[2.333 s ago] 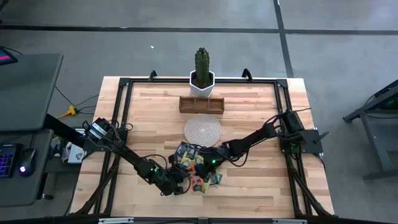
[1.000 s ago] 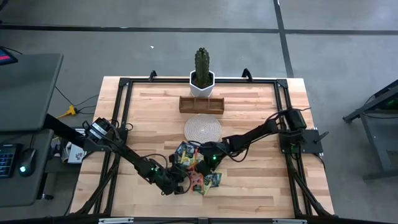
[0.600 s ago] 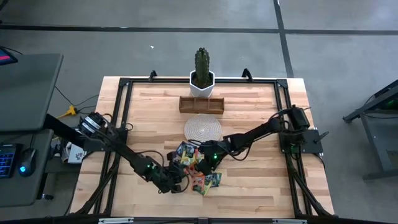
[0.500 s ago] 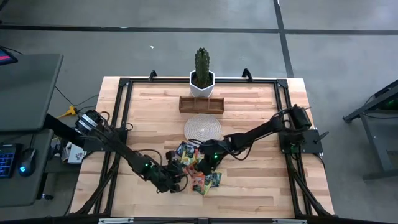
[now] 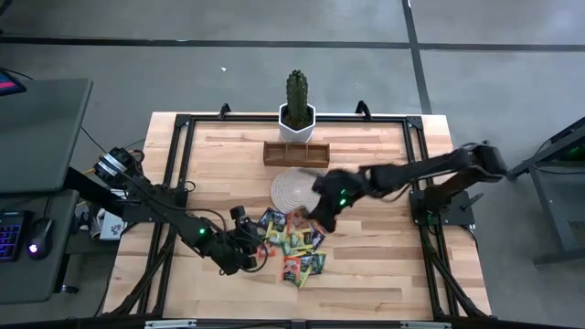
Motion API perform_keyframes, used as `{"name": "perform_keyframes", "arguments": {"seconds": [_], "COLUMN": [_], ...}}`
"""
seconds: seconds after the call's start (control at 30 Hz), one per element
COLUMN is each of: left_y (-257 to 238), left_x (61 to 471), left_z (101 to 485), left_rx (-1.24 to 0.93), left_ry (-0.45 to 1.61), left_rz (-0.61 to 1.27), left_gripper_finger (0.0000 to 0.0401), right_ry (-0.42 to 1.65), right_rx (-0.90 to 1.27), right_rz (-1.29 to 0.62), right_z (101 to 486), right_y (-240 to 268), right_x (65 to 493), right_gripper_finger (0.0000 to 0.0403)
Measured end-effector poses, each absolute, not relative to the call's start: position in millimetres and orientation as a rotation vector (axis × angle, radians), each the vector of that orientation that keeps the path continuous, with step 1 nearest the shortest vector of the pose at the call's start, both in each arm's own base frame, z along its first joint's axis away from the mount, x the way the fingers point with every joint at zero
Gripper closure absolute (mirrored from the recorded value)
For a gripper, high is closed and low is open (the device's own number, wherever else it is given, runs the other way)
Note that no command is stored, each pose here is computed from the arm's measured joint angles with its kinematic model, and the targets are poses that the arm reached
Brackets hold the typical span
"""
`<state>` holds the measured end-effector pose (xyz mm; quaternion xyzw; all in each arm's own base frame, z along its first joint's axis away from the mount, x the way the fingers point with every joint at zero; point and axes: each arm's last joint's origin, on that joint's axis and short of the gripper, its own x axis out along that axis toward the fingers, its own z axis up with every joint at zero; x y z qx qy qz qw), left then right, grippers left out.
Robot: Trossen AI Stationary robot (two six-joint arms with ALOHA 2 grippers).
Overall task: Pick & Place Tea
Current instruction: Put the orange tea bag into the right section of the wooden organizer
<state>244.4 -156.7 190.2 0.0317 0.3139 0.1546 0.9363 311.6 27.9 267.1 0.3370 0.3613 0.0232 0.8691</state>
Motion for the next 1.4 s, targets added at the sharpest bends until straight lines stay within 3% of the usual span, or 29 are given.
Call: {"name": "perform_keyframes", "arguments": {"seconds": [0.33,0.5,0.67,0.97,1.4], "left_y": [-138,-115,-86,-46,-20], "left_x": [263,266,245,188,154], "left_z": [199,207,206,185,163], "left_rx": [0.075,0.096,0.023,-0.177,-0.225], "left_ry": [0.625,0.637,0.492,0.125,0.010], "left_rz": [0.270,0.196,0.199,0.146,0.199], "left_gripper_finger": [0.0217,0.0217,0.0217,0.0217,0.0217], "right_ry": [0.946,1.040,1.200,1.324,1.418], "right_rx": [0.490,0.270,0.012,-0.164,-0.163], "right_rz": [-0.106,-0.135,-0.107,-0.059,-0.077], "right_z": [316,347,360,338,280], "right_y": [-34,-57,-74,-115,-172], "right_x": [252,257,278,324,348], "right_gripper_finger": [0.0403,0.0403,0.0403,0.0403,0.0403]}}
